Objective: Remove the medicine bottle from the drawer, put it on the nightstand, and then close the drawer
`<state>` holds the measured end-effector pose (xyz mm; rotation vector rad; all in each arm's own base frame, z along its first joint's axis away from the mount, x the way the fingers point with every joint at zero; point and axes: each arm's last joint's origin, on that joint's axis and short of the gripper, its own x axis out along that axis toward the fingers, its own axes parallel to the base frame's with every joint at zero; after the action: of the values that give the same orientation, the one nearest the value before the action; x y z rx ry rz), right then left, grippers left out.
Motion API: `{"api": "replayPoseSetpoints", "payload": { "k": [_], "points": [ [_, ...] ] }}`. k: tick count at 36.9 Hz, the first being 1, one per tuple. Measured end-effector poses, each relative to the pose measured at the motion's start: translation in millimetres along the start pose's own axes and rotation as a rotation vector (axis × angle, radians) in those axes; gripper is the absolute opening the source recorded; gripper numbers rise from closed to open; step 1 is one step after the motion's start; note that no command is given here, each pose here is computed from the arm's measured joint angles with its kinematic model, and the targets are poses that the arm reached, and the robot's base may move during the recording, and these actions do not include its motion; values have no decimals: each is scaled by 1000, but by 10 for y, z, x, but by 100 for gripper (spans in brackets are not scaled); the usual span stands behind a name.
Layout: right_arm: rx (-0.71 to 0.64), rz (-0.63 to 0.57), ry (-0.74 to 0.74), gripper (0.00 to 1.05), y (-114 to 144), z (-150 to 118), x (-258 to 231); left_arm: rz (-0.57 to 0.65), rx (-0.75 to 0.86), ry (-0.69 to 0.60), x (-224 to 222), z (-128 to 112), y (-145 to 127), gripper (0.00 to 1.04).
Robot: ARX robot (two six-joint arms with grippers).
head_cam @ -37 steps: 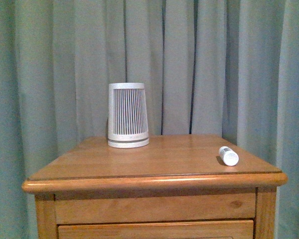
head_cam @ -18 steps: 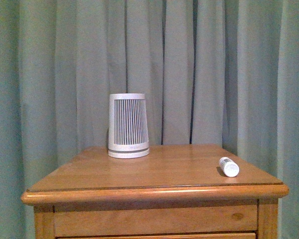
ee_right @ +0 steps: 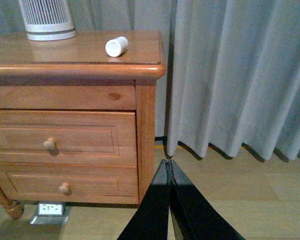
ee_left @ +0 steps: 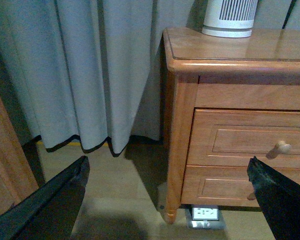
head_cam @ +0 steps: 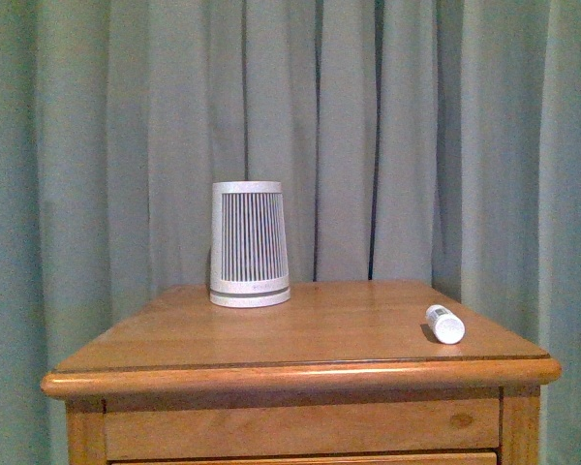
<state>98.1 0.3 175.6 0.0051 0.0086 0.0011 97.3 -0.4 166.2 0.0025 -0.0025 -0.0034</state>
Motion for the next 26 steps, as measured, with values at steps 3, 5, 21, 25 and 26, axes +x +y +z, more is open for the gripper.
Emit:
{"api": "replayPoseSetpoints", "payload": {
  "k": [3, 5, 21, 25, 26],
  "points": [
    [0, 0, -5, 3, 0, -28, -3, 0, 0, 0, 0, 0, 0, 98],
    [0, 0, -5, 3, -1, -92, -3, 0, 0, 0, 0, 0, 0, 98],
    [-2, 0, -11, 21, -1, -88, -6, 0, 0, 0, 0, 0, 0, 98],
    [-2, 0, -11, 42, -1, -88, -6, 0, 0, 0, 0, 0, 0, 98],
    [-2, 0, -11, 47, -1, -88, -6, 0, 0, 0, 0, 0, 0, 98]
  ]
}}
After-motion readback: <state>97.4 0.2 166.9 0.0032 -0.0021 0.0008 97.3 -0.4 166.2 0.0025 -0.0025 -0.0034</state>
